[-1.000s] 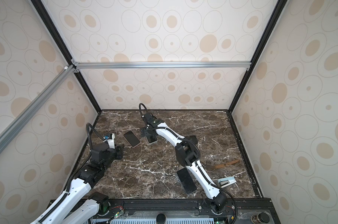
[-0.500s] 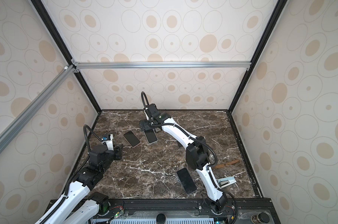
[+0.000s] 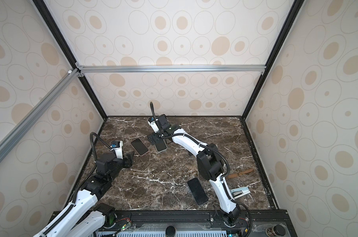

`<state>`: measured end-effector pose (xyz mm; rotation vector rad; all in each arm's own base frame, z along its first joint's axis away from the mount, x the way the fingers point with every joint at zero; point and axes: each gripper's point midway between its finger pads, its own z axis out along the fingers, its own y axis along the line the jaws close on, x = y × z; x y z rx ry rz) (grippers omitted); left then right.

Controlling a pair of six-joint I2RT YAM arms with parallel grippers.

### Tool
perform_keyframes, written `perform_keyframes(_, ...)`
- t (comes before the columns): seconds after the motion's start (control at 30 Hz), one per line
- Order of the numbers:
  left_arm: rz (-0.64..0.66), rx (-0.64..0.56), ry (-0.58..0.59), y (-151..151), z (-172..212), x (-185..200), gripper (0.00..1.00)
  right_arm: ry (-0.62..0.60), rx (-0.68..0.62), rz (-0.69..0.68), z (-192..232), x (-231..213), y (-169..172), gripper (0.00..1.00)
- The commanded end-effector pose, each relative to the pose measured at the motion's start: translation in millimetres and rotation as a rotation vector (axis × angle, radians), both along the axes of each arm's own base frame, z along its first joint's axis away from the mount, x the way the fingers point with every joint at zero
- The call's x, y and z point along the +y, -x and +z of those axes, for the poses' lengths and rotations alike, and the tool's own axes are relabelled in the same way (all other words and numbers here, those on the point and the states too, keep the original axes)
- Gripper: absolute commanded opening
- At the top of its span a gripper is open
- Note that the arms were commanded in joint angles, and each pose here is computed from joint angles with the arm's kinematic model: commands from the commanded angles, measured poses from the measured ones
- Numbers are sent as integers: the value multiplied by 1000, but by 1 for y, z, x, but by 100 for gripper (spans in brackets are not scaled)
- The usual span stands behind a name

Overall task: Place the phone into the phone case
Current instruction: 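Open the right gripper and raise it while the left arm shifts back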

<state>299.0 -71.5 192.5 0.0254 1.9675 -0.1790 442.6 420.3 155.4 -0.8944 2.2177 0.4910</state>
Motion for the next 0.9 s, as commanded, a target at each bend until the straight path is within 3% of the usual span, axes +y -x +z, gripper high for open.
perform_keyframes(0.0, -52, -43, -9, -7, 9, -9, 65, -41, -80, 46, 26, 8, 1, 100)
perform_keyframes(0.47, -231, -11, 57, -16, 1, -46, 67, -25, -116, 45, 31, 0, 2, 100)
perform_keyframes(0.87, -276, 33, 78, -21, -8, -57, 67, 8, -153, -25, 38, -23, 5, 100)
